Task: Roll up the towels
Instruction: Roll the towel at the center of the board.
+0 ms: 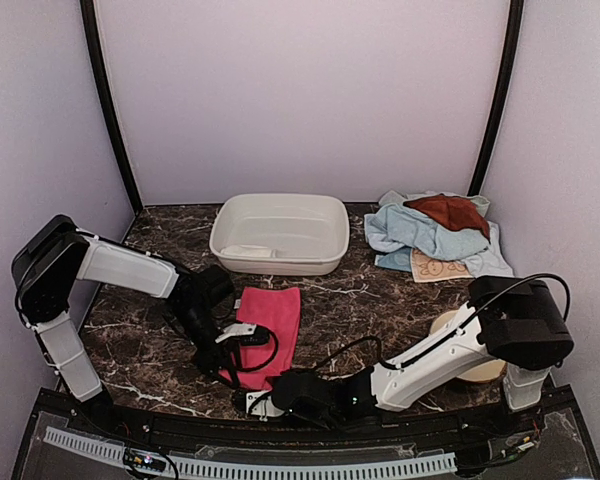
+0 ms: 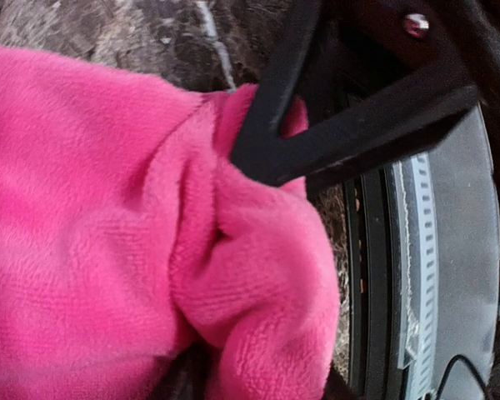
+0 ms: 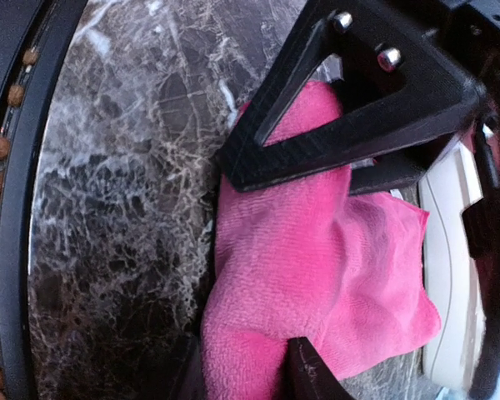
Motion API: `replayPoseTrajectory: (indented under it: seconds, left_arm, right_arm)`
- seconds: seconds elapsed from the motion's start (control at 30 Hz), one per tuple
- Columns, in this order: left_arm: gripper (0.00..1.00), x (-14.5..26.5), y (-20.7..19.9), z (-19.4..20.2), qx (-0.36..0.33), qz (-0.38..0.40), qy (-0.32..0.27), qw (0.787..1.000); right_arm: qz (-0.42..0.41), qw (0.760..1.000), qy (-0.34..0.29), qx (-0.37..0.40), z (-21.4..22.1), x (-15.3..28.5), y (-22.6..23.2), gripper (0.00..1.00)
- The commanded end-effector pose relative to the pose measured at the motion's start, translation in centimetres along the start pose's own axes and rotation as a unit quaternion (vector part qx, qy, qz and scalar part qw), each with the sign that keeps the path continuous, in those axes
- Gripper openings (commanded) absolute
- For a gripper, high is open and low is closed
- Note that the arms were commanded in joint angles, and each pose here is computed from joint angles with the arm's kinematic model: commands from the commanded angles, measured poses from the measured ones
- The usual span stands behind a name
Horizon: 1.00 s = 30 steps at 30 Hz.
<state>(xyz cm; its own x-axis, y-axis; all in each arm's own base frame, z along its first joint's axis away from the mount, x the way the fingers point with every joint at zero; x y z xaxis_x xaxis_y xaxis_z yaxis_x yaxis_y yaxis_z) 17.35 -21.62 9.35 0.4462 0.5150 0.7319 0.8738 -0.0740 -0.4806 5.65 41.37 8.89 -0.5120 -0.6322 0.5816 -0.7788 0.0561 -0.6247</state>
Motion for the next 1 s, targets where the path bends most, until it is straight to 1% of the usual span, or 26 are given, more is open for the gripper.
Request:
replayPoseTrajectory:
  seconds: [0.0,0.03,0.1,0.13,0.2,0.33,0.43,0.5,0.57,0.63,0.73,0.77,0.8,0.9,0.97]
  left_arm:
    - [0.54,0.2,0.6,0.6,-0.002,-0.021,0.026,0.999]
    - [0.58,0.5,0.6,0.7,-0.004,-0.030,0.022,0.999]
    - [0.67,1.5,0.6,0.9,-0.010,-0.057,0.008,0.998]
    - [0.71,2.0,0.6,1.1,-0.013,-0.072,-0.003,0.997]
    - [0.74,3.3,0.6,1.6,-0.022,-0.108,-0.021,0.994]
    - [0.75,4.4,-0.3,2.9,-0.065,-0.190,-0.025,0.979]
    - [0.74,5.1,-1.1,3.6,-0.091,-0.241,-0.022,0.966]
    - [0.74,5.5,-2.1,4.0,-0.118,-0.254,-0.023,0.960]
    - [0.73,6.0,-3.1,4.0,-0.147,-0.260,-0.023,0.954]
    - [0.72,6.6,-3.7,3.4,-0.149,-0.247,-0.022,0.957]
    - [0.72,7.1,-4.5,2.2,-0.173,-0.232,-0.023,0.957]
    - [0.72,7.3,-4.6,1.7,-0.177,-0.231,-0.018,0.957]
    - [0.72,6.4,-5.3,0.9,-0.188,-0.204,-0.002,0.961]
    - [0.72,5.1,-6.2,-0.7,-0.203,-0.163,0.021,0.965]
    - [0.71,3.7,-6.0,-0.8,-0.223,-0.163,0.039,0.960]
  right_arm:
    - [-0.003,0.999,0.001,-0.051,-0.1,-0.9,-1.3,0.21]
    - [-0.016,0.997,-0.001,-0.072,-0.1,-0.7,-1.6,0.12]
    - [-0.048,0.993,-0.005,-0.111,0.0,-0.4,-2.1,0.00]
    - [-0.067,0.989,-0.007,-0.130,0.1,-0.1,-2.3,0.00]
    - [-0.105,0.980,-0.010,-0.168,0.3,0.3,-2.4,0.00]
    - [-0.183,0.955,0.001,-0.234,0.9,0.1,-2.6,0.00]
    - [-0.238,0.919,0.010,-0.314,1.6,-0.6,-3.8,0.00]
    - [-0.282,0.885,0.011,-0.370,2.3,-1.0,-4.8,0.00]
    - [-0.310,0.855,0.022,-0.415,3.1,-1.6,-5.7,0.00]
    - [-0.335,0.828,0.040,-0.447,3.8,-2.2,-6.0,0.00]
    - [-0.357,0.792,0.064,-0.491,4.8,-3.4,-6.7,0.00]
    - [-0.363,0.781,0.070,-0.504,5.2,-3.7,-6.9,0.00]
    - [-0.370,0.770,0.077,-0.514,5.5,-4.0,-6.9,0.00]
    - [-0.386,0.745,0.092,-0.536,6.2,-4.6,-6.7,0.00]
    - [-0.393,0.732,0.100,-0.548,6.6,-4.9,-6.6,0.00]
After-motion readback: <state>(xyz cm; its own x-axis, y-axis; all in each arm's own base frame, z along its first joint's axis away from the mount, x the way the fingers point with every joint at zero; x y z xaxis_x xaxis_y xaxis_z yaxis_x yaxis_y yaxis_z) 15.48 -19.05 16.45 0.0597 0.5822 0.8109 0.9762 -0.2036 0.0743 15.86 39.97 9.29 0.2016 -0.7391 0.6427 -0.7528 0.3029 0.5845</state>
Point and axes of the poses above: each gripper's point midway between its finger pads, its own x axis back along the fingers, its own y axis along the line the jaws close on, z = x × y, the point moved 9 cm from there along x, back along the fingers, and after that the axes turned 3 degrees about -x, right-handed, at the moved point
